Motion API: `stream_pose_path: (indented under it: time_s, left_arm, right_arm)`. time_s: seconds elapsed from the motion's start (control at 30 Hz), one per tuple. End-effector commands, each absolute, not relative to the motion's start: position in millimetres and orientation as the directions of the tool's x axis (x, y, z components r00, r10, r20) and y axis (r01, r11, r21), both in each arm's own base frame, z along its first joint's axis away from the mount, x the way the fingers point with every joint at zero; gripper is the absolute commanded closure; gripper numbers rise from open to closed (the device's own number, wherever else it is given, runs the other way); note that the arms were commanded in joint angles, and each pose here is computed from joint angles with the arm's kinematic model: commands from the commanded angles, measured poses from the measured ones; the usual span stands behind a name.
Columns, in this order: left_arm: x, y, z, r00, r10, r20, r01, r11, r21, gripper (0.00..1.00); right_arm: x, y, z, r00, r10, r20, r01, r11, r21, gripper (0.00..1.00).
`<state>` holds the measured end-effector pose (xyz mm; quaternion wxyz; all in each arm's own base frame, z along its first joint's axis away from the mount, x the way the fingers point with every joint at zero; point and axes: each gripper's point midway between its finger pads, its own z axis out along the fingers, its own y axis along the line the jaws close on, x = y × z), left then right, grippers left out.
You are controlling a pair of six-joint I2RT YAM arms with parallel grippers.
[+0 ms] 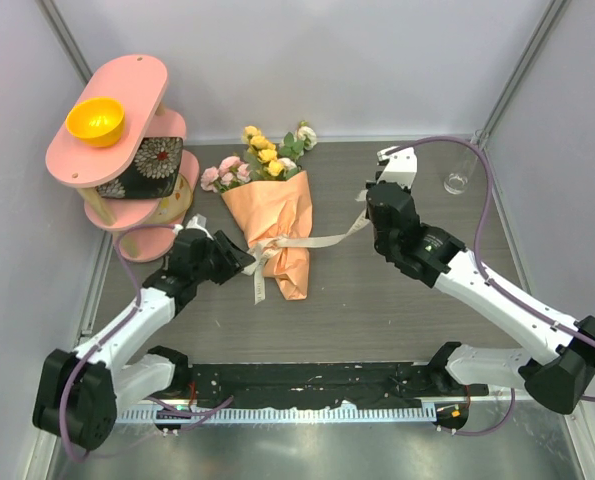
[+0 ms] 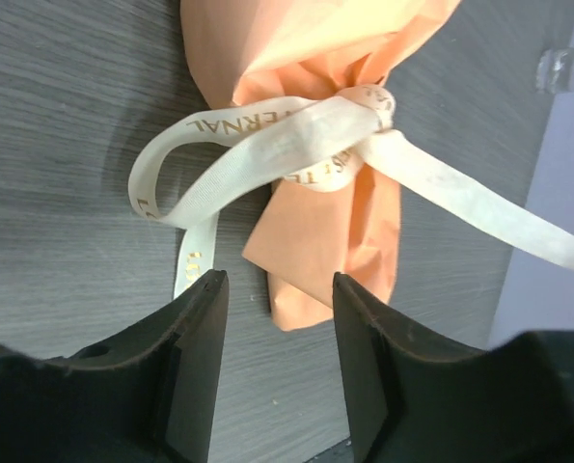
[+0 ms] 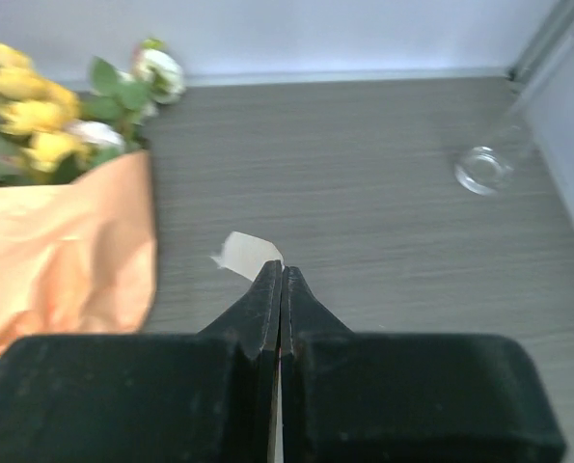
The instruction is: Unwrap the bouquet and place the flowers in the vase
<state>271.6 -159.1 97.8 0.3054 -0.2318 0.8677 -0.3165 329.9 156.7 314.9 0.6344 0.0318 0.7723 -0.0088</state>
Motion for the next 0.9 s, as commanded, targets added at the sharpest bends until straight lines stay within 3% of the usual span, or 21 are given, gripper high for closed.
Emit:
stream_pose_path:
  time_s: [0.0, 0.13, 0.27, 0.4, 0.67, 0.87]
  left_arm:
    - [263.8, -149.6, 117.8, -0.689, -0.568, -0.451, -0.156, 0.723, -0.673, 0.45]
    - [246.3, -155.0, 110.7, -0.741, -0.526, -0.416, -0.135, 0.725, -0.675, 0.42]
    - [230.6, -163.2, 88.5, -0.785, -0.522, -0.334, -0.175, 0.704, -0.688, 0.56]
    - [229.1, -152.7, 66.6, -0.777, -0.504, -0.378, -0.241, 0.792, -0.561, 0.59]
    - [231.1, -169.0, 51.9, -0.825, -0.337, -0.453, -0.188, 0.921, -0.343, 0.44]
    - [245.6, -200.8, 57.2, -0.851, -0.159, -0.5, -0.018, 0.961, -0.275, 0.44]
  right_arm:
    - [325.7, 115.0, 333.0, -0.132, 0.038, -0.991, 0.209, 0.978, 0.009, 0.99]
    - [323.4, 132.3, 369.2, -0.077, 0.116, -0.99, 0.087, 0.99, 0.109, 0.99]
    - [316.4, 150.9, 411.5, -0.023, 0.215, -0.976, -0.053, 0.975, 0.216, 0.99]
    - [313.1, 163.6, 442.0, 0.002, 0.254, -0.967, -0.142, 0.957, 0.251, 0.99]
    - [311.6, 171.3, 452.1, -0.011, 0.254, -0.967, -0.183, 0.951, 0.251, 0.99]
    - [306.2, 189.5, 450.8, -0.047, 0.305, -0.951, -0.271, 0.913, 0.306, 0.99]
